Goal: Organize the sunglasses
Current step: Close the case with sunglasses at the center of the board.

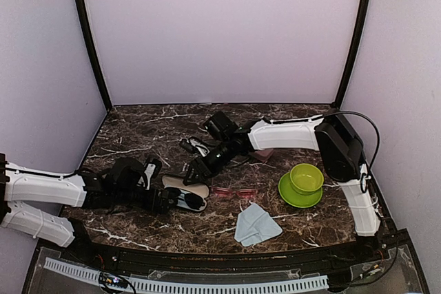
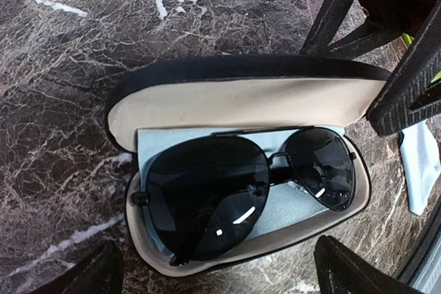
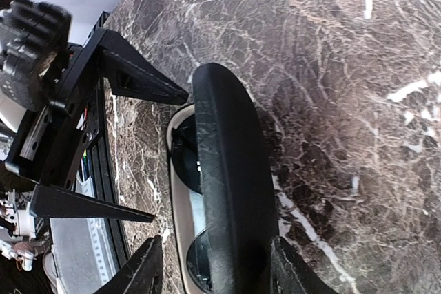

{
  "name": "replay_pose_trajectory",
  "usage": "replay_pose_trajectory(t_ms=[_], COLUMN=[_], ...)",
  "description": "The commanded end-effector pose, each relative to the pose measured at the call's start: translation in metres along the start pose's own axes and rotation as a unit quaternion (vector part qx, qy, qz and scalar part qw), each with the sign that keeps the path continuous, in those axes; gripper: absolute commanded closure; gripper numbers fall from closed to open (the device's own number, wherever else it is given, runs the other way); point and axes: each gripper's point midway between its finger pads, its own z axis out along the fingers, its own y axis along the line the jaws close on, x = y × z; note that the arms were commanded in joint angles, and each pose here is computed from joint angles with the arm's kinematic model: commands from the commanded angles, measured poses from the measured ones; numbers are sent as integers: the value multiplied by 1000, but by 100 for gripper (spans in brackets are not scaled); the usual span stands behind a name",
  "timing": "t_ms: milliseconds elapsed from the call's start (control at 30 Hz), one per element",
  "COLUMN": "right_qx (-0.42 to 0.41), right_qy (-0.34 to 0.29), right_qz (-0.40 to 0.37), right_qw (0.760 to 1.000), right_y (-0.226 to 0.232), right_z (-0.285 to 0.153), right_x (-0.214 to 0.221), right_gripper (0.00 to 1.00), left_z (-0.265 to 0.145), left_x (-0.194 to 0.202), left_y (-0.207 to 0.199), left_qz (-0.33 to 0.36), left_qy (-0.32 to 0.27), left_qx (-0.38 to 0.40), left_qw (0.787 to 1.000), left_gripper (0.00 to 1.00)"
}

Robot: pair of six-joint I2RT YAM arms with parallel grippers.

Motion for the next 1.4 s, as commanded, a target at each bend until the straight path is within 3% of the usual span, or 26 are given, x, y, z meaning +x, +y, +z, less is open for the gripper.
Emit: replay_pose_trajectory(t_ms=[0,867,1367], right_qx=[-11,105,201], right_qy=[-13,-21,-24], right_qz=[-18,-63,-141], right_qw=[1000,992,969], right_y=[20,28,39], right_z=[-3,2,5], right_x=[-11,-7,3], right_gripper=[50,61,66], left_z=[3,10,12], left_x=[11,40,53], left_y=[5,17,21], left_qz=[-2,-7,-16], left_qy=[7,13,18], left_qx=[-8,-49,-67], left_qw=[1000,999,997], left_gripper=[1,1,1])
